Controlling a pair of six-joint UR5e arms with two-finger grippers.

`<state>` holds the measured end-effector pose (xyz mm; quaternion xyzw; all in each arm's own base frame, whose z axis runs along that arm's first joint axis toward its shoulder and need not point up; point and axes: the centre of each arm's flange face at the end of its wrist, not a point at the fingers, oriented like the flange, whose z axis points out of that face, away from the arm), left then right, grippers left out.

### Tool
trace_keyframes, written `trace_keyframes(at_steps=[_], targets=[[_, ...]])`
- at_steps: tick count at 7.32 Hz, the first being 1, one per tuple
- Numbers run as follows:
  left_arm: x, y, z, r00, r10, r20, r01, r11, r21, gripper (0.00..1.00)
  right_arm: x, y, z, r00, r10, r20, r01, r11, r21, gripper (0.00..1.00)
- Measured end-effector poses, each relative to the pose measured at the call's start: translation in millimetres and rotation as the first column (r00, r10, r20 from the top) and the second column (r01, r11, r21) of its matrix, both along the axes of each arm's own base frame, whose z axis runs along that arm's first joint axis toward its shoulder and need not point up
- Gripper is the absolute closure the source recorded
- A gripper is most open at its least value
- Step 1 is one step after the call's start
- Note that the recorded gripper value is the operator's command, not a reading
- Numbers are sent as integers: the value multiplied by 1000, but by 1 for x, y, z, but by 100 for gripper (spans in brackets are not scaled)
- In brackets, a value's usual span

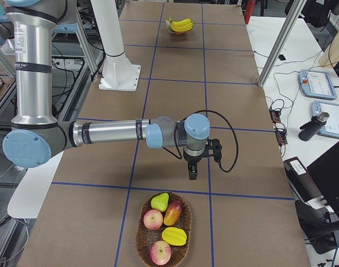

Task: Transfer all bananas from basket to plate

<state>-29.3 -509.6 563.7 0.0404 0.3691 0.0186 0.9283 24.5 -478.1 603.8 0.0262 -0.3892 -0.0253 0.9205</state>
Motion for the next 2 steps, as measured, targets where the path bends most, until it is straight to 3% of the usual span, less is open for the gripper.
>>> trace_keyframes(at_steps=[2], targets=[[1, 1, 3, 1000, 0, -14, -1, 1000, -5, 0, -1, 0, 0, 1000, -1, 6, 1, 1000, -1, 0]])
